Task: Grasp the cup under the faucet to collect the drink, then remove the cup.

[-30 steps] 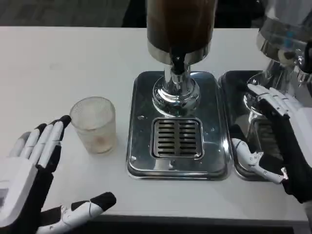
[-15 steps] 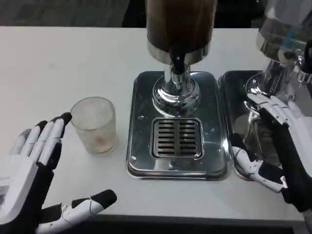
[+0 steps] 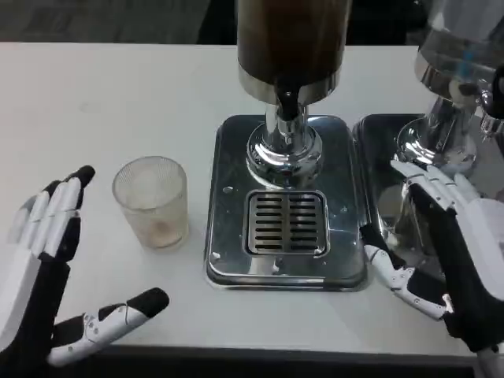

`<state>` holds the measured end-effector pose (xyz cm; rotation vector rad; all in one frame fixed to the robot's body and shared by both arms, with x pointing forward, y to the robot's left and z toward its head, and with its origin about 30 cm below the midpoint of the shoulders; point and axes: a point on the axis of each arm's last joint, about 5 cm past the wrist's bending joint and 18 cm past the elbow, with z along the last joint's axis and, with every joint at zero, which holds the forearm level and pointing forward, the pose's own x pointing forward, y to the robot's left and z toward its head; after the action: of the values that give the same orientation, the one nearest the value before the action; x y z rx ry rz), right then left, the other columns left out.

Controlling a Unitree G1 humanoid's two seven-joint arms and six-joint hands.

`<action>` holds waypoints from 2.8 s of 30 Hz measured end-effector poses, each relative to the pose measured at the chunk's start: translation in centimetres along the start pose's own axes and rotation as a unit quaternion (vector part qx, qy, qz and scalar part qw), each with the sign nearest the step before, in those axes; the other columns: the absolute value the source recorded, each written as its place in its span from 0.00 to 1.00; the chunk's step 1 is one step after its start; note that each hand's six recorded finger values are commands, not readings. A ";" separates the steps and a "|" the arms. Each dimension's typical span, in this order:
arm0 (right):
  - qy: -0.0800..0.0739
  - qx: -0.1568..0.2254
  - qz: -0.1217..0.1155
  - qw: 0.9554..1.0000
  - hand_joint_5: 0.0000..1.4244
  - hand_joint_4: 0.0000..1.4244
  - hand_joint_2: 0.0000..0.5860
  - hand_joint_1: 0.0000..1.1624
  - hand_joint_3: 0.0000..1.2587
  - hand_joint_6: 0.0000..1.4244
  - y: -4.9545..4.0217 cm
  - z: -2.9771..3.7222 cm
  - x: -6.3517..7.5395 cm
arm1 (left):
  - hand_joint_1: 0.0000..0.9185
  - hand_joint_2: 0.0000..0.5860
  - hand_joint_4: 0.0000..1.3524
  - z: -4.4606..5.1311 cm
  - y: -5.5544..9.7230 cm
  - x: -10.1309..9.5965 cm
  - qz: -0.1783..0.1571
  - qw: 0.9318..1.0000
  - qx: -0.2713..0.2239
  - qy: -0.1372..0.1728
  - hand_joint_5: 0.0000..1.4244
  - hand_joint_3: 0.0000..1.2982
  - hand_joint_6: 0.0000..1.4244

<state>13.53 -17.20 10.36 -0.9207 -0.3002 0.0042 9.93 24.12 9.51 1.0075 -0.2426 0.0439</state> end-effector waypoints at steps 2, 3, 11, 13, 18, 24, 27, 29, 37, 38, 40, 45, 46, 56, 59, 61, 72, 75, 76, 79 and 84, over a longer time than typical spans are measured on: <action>-0.001 0.004 0.002 1.000 0.10 0.14 0.72 0.48 0.18 0.05 0.45 0.39 0.0 | 0.00 0.00 0.00 -0.44 -0.1 0.3 0.006 1.000 -0.006 -0.002 0.00 0.00 0.00; 0.000 0.004 0.001 1.000 0.10 0.14 0.72 0.48 0.18 0.05 0.69 0.60 0.0 | 0.00 0.00 0.00 -0.74 -0.1 0.5 0.008 1.000 -0.014 -0.003 0.00 0.00 0.00; 0.006 0.012 -0.010 1.000 0.10 0.14 0.72 0.47 0.18 0.06 1.54 1.65 -0.1 | 0.00 0.00 0.00 -2.59 -0.8 2.7 0.042 0.999 -0.025 0.001 0.00 0.00 0.00; 0.008 0.017 -0.018 1.000 0.10 0.14 0.72 0.47 0.18 0.06 1.66 2.06 -0.2 | 0.00 0.00 0.00 -3.11 -1.2 3.3 0.055 0.998 -0.023 0.005 0.00 0.00 0.00; 0.012 0.019 -0.016 1.000 0.10 0.15 0.72 0.47 0.18 0.07 1.99 2.40 -0.6 | 0.02 0.00 0.00 -4.17 -1.9 4.4 0.053 0.998 -0.027 0.021 0.00 0.00 0.00; 0.014 0.019 -0.023 0.999 0.10 0.15 0.72 0.47 0.18 0.08 1.82 2.73 -0.7 | 0.07 0.00 0.00 -5.30 -2.6 5.6 0.035 0.998 -0.040 0.038 0.00 0.00 0.01; 0.010 0.018 -0.028 0.999 0.10 0.15 0.72 0.47 0.18 0.08 1.65 2.93 -0.6 | 0.09 0.00 0.00 -5.65 -3.0 6.5 0.026 0.998 -0.048 0.039 0.01 0.00 0.03; 0.012 0.017 -0.029 0.999 0.11 0.15 0.72 0.47 0.18 0.08 1.61 2.98 -0.7 | 0.09 0.00 0.00 -5.72 -3.2 7.0 0.019 0.998 -0.051 0.036 0.01 0.00 0.03; 0.012 0.011 -0.031 0.999 0.11 0.15 0.72 0.47 0.18 0.08 1.14 3.59 -1.5 | 0.14 0.00 0.00 -6.29 -4.1 8.6 -0.023 0.997 -0.054 0.048 0.06 0.00 0.08; 0.012 0.011 -0.029 0.999 0.11 0.15 0.72 0.47 0.18 0.08 1.14 3.69 -1.6 | 0.14 0.00 0.00 -6.38 -4.2 8.7 -0.031 0.997 -0.055 0.052 0.07 0.00 0.08; 0.015 0.011 -0.026 0.999 0.11 0.16 0.72 0.47 0.18 0.08 1.16 3.78 -1.9 | 0.15 0.00 0.00 -6.38 -4.5 9.0 -0.043 0.996 -0.058 0.051 0.08 0.00 0.09; 0.022 0.007 -0.030 0.999 0.11 0.16 0.72 0.47 0.19 0.08 0.84 4.01 -2.3 | 0.17 0.00 0.00 -6.50 -4.8 9.5 -0.060 0.994 -0.067 0.059 0.10 0.00 0.11; 0.023 0.007 -0.030 0.999 0.11 0.16 0.72 0.47 0.19 0.08 0.82 4.02 -2.4 | 0.17 0.00 0.00 -6.48 -4.8 9.6 -0.062 0.994 -0.068 0.058 0.10 0.00 0.11; 0.031 -0.001 -0.031 0.999 0.12 0.16 0.72 0.47 0.19 0.08 0.30 4.13 -2.9 | 0.21 0.01 0.00 -5.86 -5.8 10.6 -0.089 0.991 -0.087 0.059 0.15 0.00 0.16; 0.032 -0.003 -0.031 0.999 0.12 0.16 0.72 0.47 0.19 0.08 0.14 4.18 -3.1 | 0.21 0.02 0.00 -5.71 -5.9 10.8 -0.090 0.990 -0.089 0.060 0.15 0.00 0.17; 0.030 -0.004 -0.033 0.999 0.12 0.16 0.72 0.47 0.19 0.08 -0.03 4.29 -3.1 | 0.21 0.02 0.00 -5.63 -6.0 10.9 -0.090 0.990 -0.091 0.060 0.16 0.00 0.17; 0.028 -0.008 -0.023 0.999 0.13 0.16 0.72 0.47 0.19 0.08 -0.82 4.52 -3.3 | 0.22 0.03 0.00 -4.93 -6.5 11.8 -0.096 0.989 -0.092 0.061 0.17 0.00 0.18; 0.033 -0.008 -0.016 0.999 0.13 0.17 0.72 0.47 0.19 0.09 -1.08 4.51 -3.5 | 0.23 0.04 0.00 -4.78 -6.6 12.1 -0.097 0.989 -0.088 0.065 0.18 0.00 0.19; 0.034 -0.009 -0.015 0.999 0.13 0.17 0.72 0.47 0.19 0.09 -1.16 4.52 -3.5 | 0.24 0.05 0.00 -4.72 -6.6 12.2 -0.097 0.989 -0.087 0.066 0.18 0.00 0.19; 0.032 -0.009 -0.015 0.999 0.13 0.17 0.72 0.47 0.19 0.10 -1.47 4.63 -3.5 | 0.25 0.05 0.00 -4.50 -6.7 12.6 -0.097 0.989 -0.085 0.066 0.18 0.00 0.19; 0.034 -0.012 -0.008 0.999 0.13 0.17 0.72 0.47 0.19 0.10 -1.82 4.62 -3.6 | 0.29 0.08 0.02 -3.96 -7.1 13.1 -0.099 0.989 -0.087 0.060 0.21 0.02 0.22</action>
<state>8.65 -15.16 13.49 -0.9393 -0.2442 -0.0464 24.42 22.69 4.52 0.8482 -0.0336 -0.0958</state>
